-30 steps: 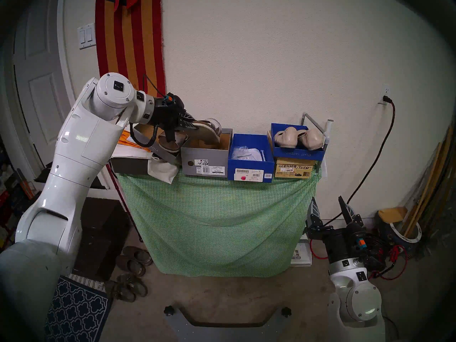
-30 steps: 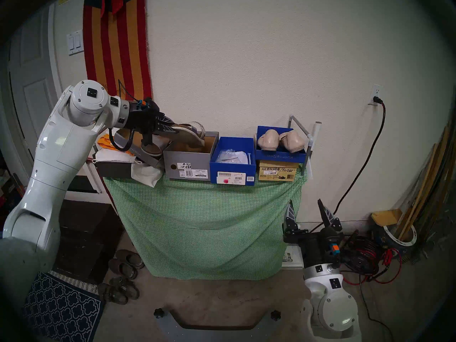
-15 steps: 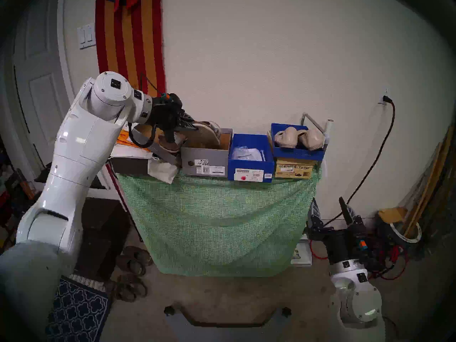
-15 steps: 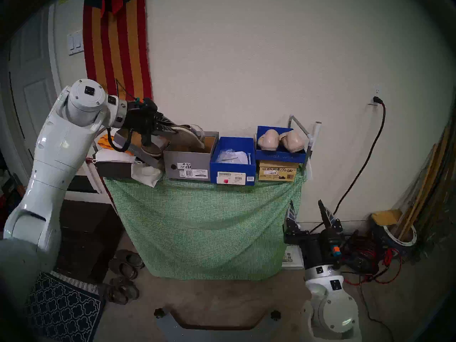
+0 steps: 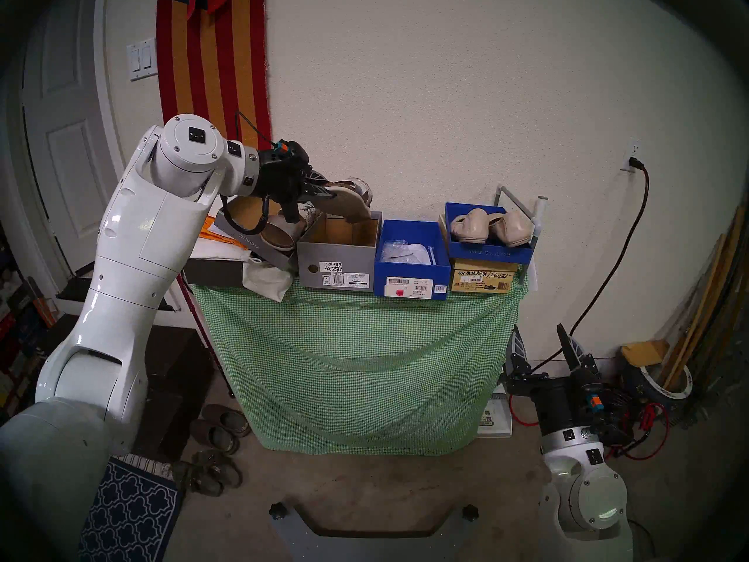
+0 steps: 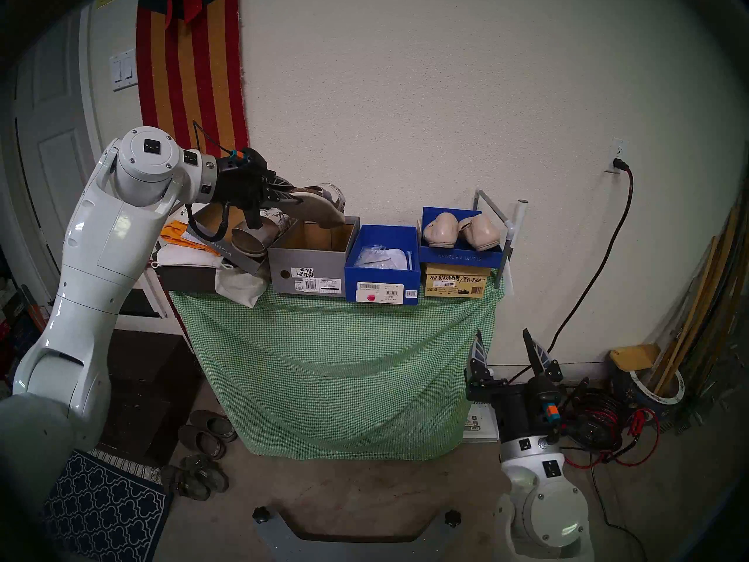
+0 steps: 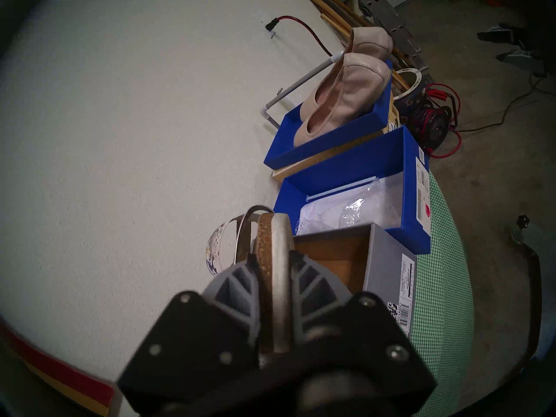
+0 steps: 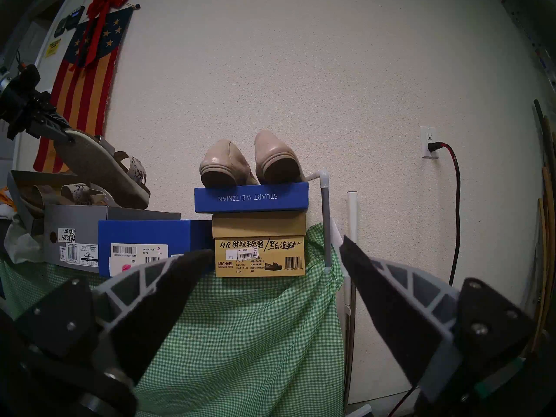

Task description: Put shoes into shoe box

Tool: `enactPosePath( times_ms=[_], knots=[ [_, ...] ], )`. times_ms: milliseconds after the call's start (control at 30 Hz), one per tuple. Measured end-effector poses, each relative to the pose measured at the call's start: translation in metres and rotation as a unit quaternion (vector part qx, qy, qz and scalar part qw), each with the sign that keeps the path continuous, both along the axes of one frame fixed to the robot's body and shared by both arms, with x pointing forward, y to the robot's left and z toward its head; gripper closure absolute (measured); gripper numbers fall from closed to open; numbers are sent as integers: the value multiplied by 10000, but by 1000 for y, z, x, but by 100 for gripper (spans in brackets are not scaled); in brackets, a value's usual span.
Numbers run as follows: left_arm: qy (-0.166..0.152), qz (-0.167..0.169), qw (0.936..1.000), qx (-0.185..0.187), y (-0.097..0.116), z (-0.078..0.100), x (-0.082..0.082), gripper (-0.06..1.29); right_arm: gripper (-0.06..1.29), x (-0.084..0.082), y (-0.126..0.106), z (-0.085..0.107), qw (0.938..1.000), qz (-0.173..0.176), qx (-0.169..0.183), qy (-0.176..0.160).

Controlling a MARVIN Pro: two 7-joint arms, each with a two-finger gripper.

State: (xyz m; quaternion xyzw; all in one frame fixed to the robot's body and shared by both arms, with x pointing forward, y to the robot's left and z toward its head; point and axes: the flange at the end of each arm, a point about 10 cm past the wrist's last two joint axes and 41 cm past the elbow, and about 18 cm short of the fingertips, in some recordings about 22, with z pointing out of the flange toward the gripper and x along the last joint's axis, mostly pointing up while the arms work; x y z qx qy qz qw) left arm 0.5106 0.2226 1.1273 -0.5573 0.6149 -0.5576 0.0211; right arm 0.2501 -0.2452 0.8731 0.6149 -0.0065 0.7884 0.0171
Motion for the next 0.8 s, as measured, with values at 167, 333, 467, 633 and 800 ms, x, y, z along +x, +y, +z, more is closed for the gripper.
enactPosePath(
  times_ms=[167, 333, 467, 633, 800],
  knots=[
    [66, -72, 10000, -19, 0, -1, -5, 109, 0, 0, 0, 0, 10000, 0, 2, 0],
    [101, -74, 9999, -29, 2, -2, -6, 109, 0, 0, 0, 0, 10000, 0, 3, -1],
    [85, -55, 9999, -44, 3, -1, -6, 109, 0, 0, 0, 0, 10000, 0, 1, -2],
    [69, -42, 10000, -52, 3, 0, -6, 109, 0, 0, 0, 0, 10000, -1, -3, -2],
    [61, -34, 10000, -60, 3, 1, -6, 109, 0, 0, 0, 0, 10000, -6, -4, -2]
  ],
)
